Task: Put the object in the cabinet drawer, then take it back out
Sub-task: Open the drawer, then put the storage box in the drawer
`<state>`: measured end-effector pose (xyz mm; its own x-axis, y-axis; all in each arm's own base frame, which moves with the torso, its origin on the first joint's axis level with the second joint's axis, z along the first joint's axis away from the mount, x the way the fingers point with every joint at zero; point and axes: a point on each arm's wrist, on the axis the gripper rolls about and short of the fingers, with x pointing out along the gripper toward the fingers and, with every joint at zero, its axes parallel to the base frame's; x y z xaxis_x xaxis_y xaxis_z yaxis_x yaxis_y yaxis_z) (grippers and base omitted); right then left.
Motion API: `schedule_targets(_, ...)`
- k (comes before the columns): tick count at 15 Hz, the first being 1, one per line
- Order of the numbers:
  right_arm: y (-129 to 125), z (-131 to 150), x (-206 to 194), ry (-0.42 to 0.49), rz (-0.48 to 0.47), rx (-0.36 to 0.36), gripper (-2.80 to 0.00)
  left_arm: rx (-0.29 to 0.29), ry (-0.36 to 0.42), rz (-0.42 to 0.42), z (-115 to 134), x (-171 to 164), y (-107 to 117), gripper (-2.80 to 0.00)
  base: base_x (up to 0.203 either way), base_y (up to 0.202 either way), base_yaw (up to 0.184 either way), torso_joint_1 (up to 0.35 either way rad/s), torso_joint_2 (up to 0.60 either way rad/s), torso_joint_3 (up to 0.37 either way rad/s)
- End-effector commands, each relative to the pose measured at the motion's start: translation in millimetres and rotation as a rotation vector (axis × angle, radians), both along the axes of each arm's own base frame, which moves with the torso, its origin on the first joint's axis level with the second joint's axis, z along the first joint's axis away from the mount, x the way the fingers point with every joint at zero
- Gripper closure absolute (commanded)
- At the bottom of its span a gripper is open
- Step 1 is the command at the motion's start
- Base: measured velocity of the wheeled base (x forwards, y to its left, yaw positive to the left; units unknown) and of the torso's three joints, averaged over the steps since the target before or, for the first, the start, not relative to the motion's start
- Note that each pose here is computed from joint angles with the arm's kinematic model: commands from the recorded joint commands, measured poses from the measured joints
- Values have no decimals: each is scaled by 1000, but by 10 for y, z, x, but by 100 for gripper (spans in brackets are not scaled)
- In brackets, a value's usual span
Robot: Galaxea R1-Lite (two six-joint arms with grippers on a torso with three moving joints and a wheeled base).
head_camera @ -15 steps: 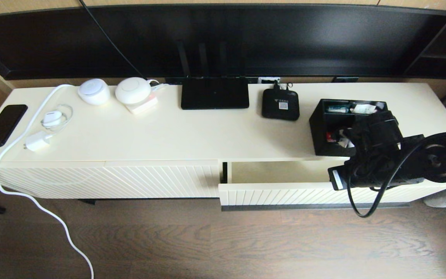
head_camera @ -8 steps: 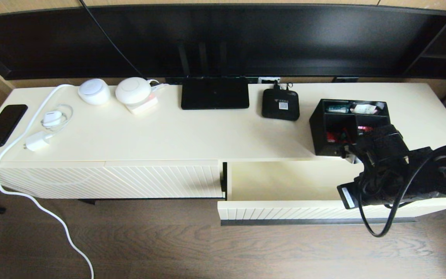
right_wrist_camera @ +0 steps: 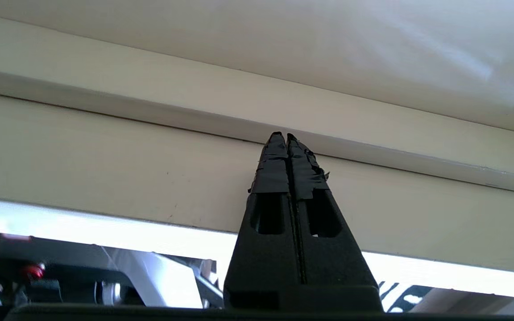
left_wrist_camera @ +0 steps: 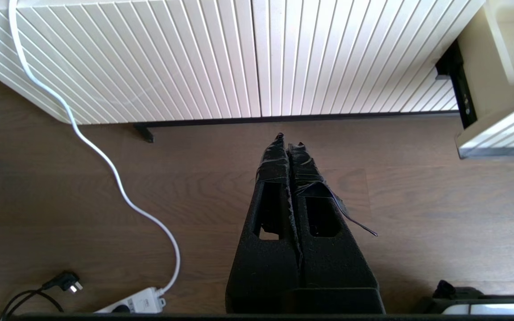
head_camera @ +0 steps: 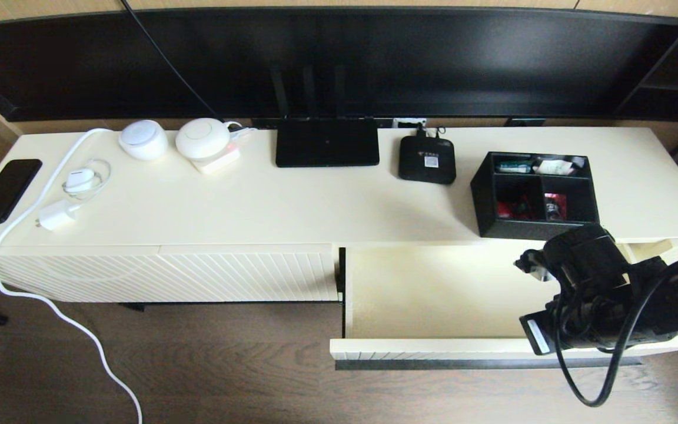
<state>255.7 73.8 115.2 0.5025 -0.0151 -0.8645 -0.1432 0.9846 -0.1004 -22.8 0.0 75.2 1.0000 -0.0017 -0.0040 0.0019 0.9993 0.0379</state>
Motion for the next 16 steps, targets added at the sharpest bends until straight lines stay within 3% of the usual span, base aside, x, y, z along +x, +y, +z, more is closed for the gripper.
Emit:
schedule_targets(1,-10,-93,-86,51,8,-13,0,0,2,0,-1,2,0,0,0,0,0,0,0,0)
schedule_targets(5,-18,-125,-152,67,12,-20,0,0,1,0,1,1,0,0,0,0,0,0,0,0)
schedule_targets(8,-20,68,-139,-29,7,4,0,0,1,0,1,1,0,0,0,0,0,0,0,0)
schedule_targets(12,-72,685,-221,-251,-17,30,0,0,2,0,-1,2,0,0,0,0,0,0,0,0)
schedule_targets(16,-126,1322,-369,-318,-81,71,0,0,0,0,3,1,0,0,0,0,0,0,0,0)
